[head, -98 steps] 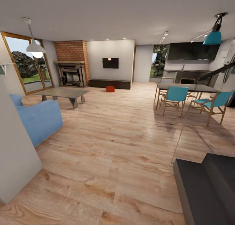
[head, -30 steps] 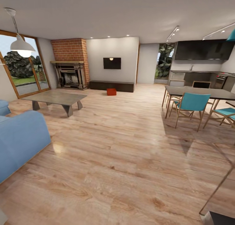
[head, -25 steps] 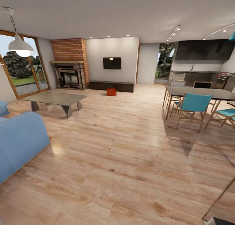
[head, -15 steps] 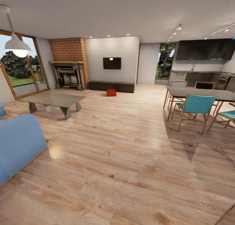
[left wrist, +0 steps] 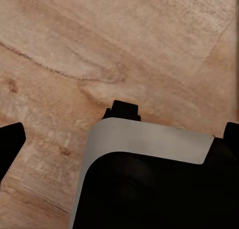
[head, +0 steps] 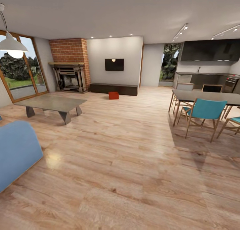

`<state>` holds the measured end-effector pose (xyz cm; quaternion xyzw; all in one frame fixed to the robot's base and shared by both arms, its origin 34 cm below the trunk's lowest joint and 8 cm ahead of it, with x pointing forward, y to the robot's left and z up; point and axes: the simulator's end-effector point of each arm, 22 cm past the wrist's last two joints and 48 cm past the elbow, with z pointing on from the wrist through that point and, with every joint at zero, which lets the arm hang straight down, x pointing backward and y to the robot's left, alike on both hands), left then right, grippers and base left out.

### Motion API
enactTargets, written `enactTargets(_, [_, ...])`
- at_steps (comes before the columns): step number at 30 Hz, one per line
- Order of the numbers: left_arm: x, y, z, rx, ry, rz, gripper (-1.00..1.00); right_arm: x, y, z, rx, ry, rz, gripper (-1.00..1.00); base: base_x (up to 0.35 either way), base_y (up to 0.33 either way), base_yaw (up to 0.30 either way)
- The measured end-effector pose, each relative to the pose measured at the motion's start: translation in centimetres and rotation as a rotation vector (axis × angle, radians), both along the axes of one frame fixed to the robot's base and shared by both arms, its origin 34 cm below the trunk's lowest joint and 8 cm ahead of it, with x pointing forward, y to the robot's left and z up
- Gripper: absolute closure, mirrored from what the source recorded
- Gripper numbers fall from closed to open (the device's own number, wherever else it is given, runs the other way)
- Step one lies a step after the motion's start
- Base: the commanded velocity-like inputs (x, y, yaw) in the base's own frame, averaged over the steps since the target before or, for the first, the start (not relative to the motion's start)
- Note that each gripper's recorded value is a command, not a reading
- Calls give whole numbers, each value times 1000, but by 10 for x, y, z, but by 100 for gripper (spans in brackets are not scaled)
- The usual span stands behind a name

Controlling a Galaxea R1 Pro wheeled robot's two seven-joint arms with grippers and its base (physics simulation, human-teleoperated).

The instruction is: Move the two storage containers from the living room to the garage. In the garage, place one container on the floor and stack the other container on top of it (either order is fine).

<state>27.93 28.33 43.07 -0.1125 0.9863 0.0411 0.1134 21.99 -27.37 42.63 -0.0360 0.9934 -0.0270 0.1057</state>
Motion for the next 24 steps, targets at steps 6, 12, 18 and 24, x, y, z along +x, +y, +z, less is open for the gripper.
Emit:
enactTargets(6, [0,0,0,0,0,1,-100,0,0,0,0,0,0,-100,322,0,0])
enactTargets(12, [0,0,0,0,0,1,-100,0,0,0,0,0,0,-100,322,0,0])
enactTargets(18, [0,-1,0,-1,0,1,-100,0,0,0,0,0,0,-100,322,0,0])
enactTargets(24, [0,0,0,0,0,0,-100,0,0,0,0,0,0,-100,322,0,0])
